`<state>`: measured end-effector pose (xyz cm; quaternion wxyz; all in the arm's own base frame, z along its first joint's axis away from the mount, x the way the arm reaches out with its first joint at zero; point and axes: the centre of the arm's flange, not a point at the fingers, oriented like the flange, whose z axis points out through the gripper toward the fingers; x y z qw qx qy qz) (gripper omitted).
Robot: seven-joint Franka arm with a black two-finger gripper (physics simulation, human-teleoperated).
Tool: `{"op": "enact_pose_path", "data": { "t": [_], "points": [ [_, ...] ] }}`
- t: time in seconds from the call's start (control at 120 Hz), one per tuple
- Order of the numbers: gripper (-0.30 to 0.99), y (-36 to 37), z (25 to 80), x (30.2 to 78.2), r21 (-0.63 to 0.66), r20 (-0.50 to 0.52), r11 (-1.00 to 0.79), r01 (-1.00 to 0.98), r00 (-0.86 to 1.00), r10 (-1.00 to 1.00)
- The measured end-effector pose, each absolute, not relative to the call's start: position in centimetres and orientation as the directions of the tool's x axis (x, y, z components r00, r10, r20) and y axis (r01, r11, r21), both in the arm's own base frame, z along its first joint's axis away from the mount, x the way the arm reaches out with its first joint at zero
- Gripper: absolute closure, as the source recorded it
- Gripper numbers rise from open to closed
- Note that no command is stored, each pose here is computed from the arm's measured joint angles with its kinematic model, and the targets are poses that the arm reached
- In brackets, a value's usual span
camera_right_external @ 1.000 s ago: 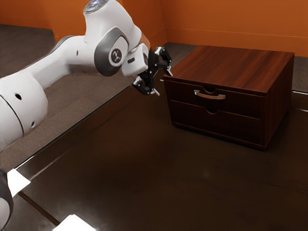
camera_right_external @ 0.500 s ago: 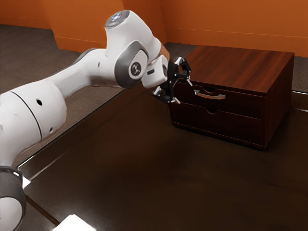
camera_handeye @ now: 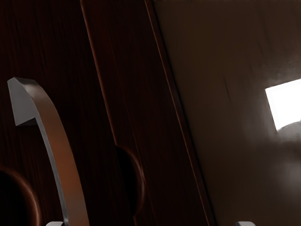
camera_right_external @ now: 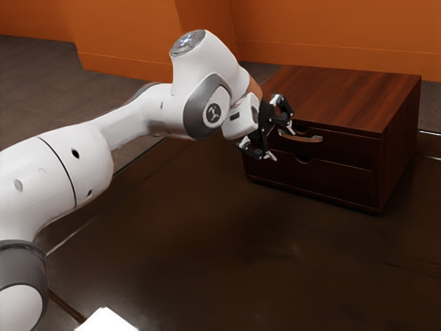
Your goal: Pull the drawer handle with one arm to open the drawer
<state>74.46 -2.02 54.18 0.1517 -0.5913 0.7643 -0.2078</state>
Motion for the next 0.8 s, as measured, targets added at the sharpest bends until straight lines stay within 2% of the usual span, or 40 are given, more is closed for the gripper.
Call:
{"op": "enact_pose_path", "data": {
  "t": [0.083, 0.183, 0.267, 0.383, 0.525, 0.583, 0.617, 0.683, 0.75, 0.767, 0.775, 0.783, 0.792, 0.8],
  "points": [
    [0.20, -2.9, 54.0, 74.6, -0.504, 0.022, 0.221, -0.835, -0.268, -0.963],
    [0.10, -4.0, 53.5, 74.7, -0.507, 0.029, 0.231, -0.831, -0.284, -0.958],
    [0.13, -3.6, 52.6, 74.9, -0.499, 0.029, 0.232, -0.835, -0.283, -0.959],
    [-0.06, -3.5, 51.7, 74.9, -0.487, 0.027, 0.235, -0.841, -0.283, -0.959],
    [-0.07, -4.1, 51.0, 74.8, -0.483, 0.035, 0.231, -0.844, -0.282, -0.959],
    [-0.15, -4.2, 50.7, 74.8, -0.485, 0.035, 0.229, -0.844, -0.280, -0.959],
    [-0.10, -4.2, 50.7, 74.9, -0.489, 0.035, 0.228, -0.842, -0.280, -0.959],
    [-0.09, -4.3, 50.6, 74.8, -0.493, 0.033, 0.228, -0.840, -0.280, -0.960],
    [0.02, -4.3, 50.1, 74.5, -0.485, 0.033, 0.225, -0.845, -0.275, -0.961],
    [0.10, -4.3, 50.1, 74.3, -0.484, 0.031, 0.226, -0.846, -0.275, -0.961],
    [0.08, -4.3, 50.1, 74.2, -0.484, 0.029, 0.228, -0.845, -0.276, -0.961],
    [0.14, -4.3, 50.2, 74.1, -0.483, 0.028, 0.229, -0.845, -0.276, -0.961],
    [0.09, -4.3, 50.3, 74.1, -0.484, 0.027, 0.229, -0.845, -0.276, -0.961],
    [0.10, -4.3, 50.3, 74.0, -0.484, 0.026, 0.229, -0.844, -0.275, -0.961]
  ]
}}
